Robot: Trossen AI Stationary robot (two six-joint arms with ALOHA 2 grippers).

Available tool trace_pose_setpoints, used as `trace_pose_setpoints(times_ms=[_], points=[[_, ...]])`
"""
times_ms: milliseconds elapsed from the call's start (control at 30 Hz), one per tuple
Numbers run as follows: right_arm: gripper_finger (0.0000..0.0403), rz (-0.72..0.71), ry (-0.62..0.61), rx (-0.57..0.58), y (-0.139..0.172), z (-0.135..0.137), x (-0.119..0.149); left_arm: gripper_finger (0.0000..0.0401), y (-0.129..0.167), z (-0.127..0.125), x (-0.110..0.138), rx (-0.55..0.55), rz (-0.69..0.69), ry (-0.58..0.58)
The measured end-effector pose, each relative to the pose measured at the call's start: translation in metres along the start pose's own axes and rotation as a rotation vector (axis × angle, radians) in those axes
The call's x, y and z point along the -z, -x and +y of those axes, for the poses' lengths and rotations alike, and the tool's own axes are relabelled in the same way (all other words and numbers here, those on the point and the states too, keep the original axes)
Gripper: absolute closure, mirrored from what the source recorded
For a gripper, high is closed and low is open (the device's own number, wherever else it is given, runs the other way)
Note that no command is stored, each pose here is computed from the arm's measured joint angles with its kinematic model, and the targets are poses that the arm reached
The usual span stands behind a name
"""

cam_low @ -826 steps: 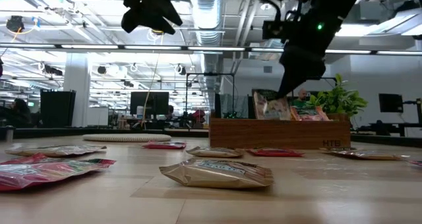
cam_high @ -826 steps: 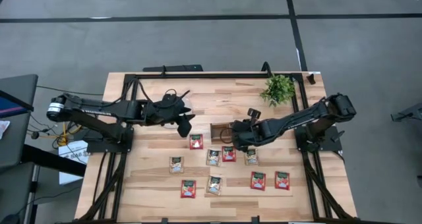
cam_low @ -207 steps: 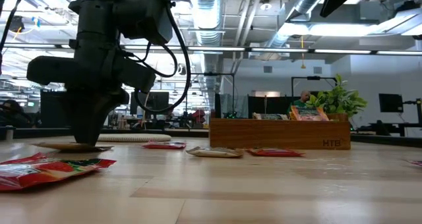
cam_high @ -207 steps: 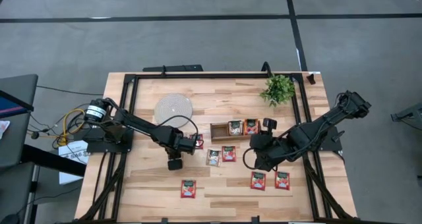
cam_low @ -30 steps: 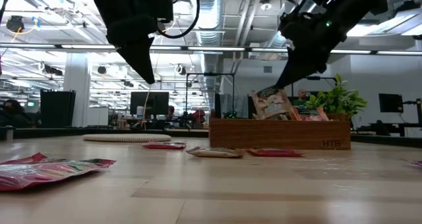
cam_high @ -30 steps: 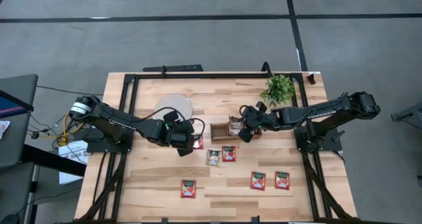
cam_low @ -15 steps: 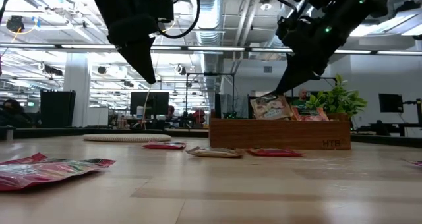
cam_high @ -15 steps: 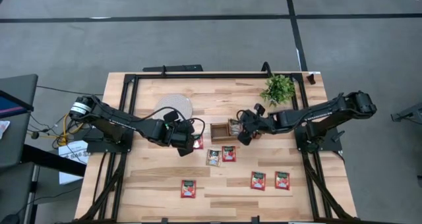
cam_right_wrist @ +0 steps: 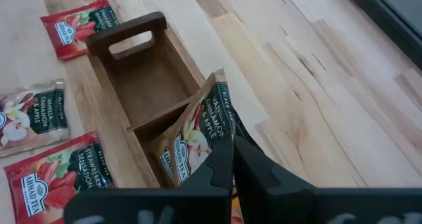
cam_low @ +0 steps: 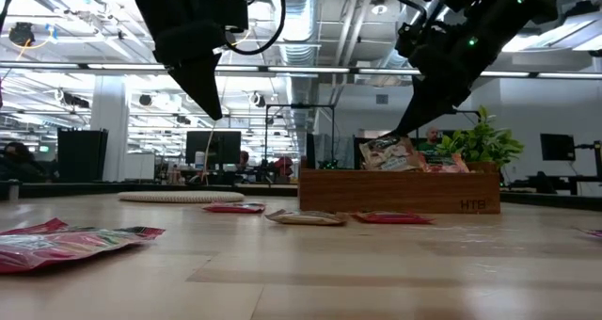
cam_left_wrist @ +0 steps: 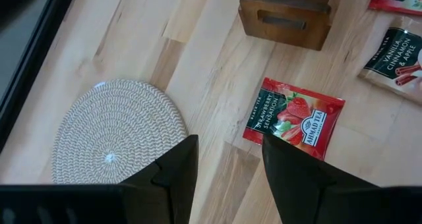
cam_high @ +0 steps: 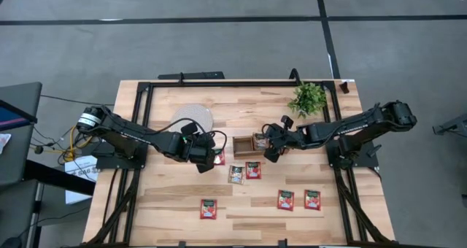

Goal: Pick & Place Tea
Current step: Put the brown tea bag into the middle section of the wooden organizer

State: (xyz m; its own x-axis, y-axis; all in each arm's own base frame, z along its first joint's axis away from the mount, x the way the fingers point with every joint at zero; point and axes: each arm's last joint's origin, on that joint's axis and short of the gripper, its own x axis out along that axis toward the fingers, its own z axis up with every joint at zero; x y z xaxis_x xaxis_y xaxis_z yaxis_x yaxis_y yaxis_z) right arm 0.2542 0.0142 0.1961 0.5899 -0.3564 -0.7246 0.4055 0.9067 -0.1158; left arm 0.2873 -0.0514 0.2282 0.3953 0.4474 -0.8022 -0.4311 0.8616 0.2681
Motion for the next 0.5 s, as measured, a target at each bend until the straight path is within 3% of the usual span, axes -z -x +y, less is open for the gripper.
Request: trace_pose_setpoints(times_ms=[333,500], points=[[0.0400,-0.002,-0.007,0.005,-0.0008,-0.0018,-0.0009,0.0239,0.0001,0.0000,-0.0002,0.001,-0.001,0.001],[0.0360,0.000,-0.020,0.017,-0.0025,-0.0057,-0.0020,0.0239,0.0001,0.0000,-0.0002,0.001,0.000,0.000]])
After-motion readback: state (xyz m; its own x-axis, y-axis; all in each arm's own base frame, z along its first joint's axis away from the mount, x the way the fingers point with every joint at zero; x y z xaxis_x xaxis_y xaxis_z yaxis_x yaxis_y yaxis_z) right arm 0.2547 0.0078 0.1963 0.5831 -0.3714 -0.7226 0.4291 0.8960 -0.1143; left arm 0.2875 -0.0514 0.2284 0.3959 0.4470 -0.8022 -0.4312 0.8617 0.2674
